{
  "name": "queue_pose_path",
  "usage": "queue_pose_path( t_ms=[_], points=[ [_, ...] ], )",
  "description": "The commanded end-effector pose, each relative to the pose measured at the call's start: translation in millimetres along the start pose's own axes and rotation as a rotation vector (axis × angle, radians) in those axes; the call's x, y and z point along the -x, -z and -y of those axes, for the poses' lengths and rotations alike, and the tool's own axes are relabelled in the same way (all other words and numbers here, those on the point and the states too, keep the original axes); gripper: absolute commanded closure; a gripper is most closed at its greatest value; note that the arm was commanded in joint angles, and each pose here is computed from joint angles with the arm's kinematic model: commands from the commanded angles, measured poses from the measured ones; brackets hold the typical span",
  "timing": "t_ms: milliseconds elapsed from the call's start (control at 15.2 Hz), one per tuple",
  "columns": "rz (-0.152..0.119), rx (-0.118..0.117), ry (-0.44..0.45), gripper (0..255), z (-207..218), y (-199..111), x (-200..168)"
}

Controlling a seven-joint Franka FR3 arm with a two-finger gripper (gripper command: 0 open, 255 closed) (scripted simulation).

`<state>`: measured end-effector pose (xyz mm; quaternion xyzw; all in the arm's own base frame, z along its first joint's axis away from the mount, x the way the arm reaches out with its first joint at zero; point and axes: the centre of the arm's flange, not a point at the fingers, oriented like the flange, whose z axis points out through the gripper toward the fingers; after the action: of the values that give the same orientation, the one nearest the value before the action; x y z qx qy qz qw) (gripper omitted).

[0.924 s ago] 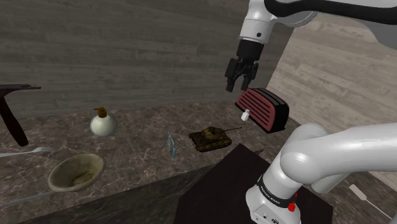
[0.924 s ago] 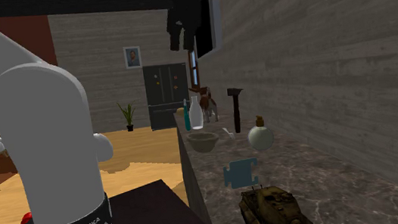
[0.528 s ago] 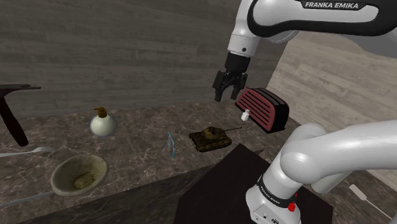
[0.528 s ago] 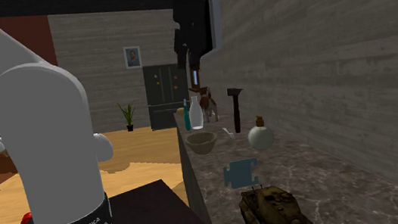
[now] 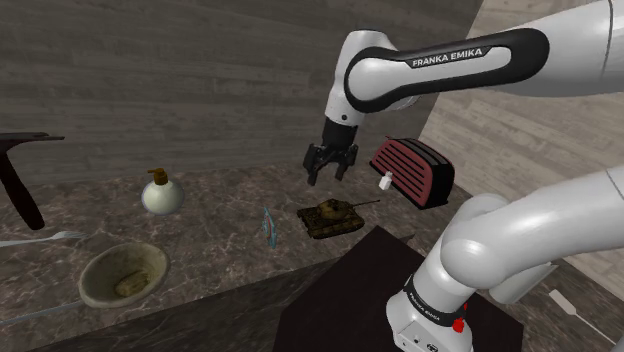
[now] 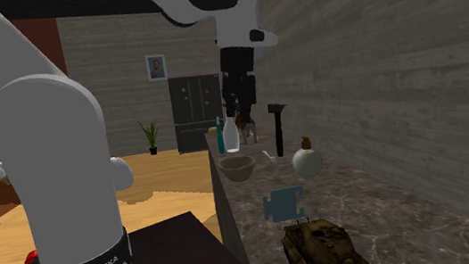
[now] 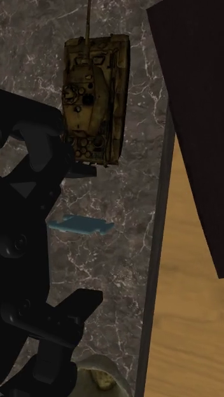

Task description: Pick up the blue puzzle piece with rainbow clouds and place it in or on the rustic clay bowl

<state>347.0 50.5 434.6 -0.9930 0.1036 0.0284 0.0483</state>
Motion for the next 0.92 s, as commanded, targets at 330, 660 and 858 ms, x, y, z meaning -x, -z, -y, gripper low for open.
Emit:
queue_pose_path(
  t_ms=[330,660,858],
  points=[
    [-0.039,0.019,-0.052,0,22,-79,-40],
    [-0.064,0.034,-0.089,0,36,-135,-71],
    [-0.079,0.042,-0.111,0,43,-168,-90]
  ],
)
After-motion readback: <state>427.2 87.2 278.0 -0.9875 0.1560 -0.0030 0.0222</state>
